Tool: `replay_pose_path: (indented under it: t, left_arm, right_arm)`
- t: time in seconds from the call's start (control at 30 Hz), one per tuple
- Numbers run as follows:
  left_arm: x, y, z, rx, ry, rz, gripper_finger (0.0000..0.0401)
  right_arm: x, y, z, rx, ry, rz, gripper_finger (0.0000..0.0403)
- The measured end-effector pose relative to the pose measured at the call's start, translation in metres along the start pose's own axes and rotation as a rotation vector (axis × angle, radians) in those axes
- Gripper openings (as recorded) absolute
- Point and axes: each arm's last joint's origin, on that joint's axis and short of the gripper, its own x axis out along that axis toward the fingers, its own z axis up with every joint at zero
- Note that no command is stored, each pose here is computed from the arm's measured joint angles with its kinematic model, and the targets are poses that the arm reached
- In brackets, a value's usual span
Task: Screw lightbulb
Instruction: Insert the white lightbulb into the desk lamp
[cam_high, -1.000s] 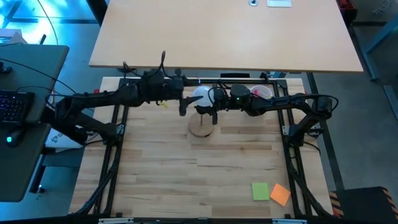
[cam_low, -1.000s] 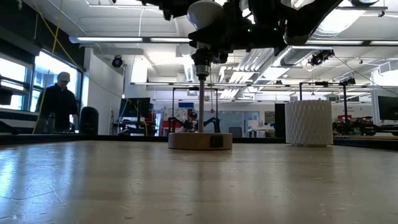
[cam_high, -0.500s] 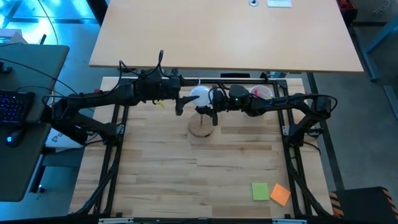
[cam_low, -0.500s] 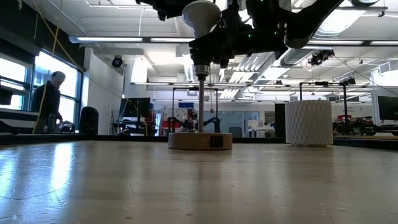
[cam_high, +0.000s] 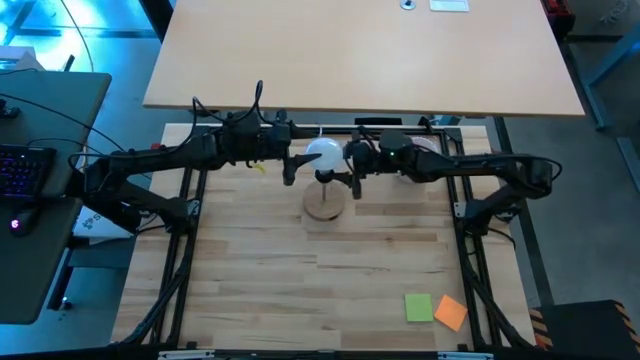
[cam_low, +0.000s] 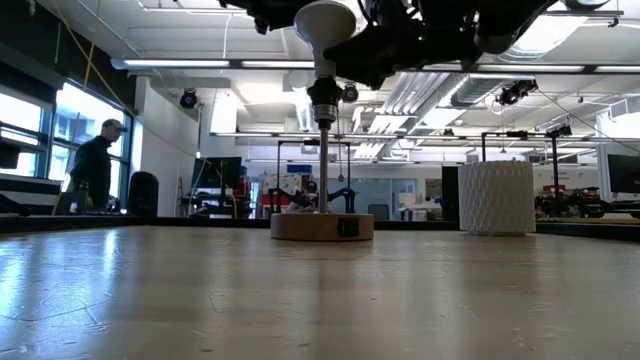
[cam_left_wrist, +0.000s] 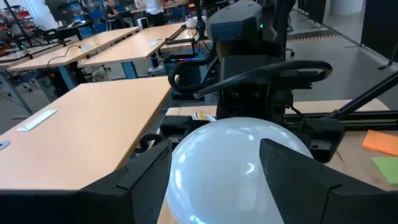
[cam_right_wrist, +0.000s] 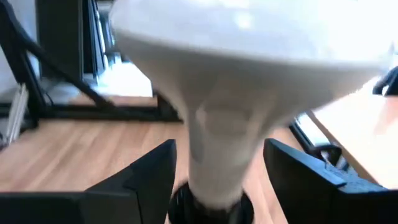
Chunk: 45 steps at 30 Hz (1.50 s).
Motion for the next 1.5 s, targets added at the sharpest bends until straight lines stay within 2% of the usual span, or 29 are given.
replay_pose_path:
  t: [0.07, 0.23, 0.33, 0.47, 1.5]
  left_arm:
    - [0.000, 0.000, 0.000, 0.000, 0.000, 0.000, 0.0241]
    - [0.000, 0.000, 0.000, -0.001, 0.000, 0.000, 0.0241]
    - [0.000, 0.000, 0.000, -0.001, -0.001, 0.000, 0.0241]
    - [0.000, 0.000, 0.001, 0.001, -0.015, 0.003, 0.0241]
    - [-0.011, -0.002, 0.011, 0.031, -0.072, 0.029, 0.0241]
  right_arm:
    - [-0.007, 0.002, 0.002, -0.025, 0.046, 0.000, 0.0238]
    - [-0.028, 0.004, 0.016, -0.043, 0.086, -0.088, 0.0238]
    - [-0.043, 0.004, 0.022, -0.033, 0.128, -0.182, 0.0238]
    - [-0.059, 0.003, 0.035, 0.004, 0.090, -0.287, 0.0238]
    - [-0.060, 0.004, 0.041, 0.021, 0.042, -0.299, 0.0238]
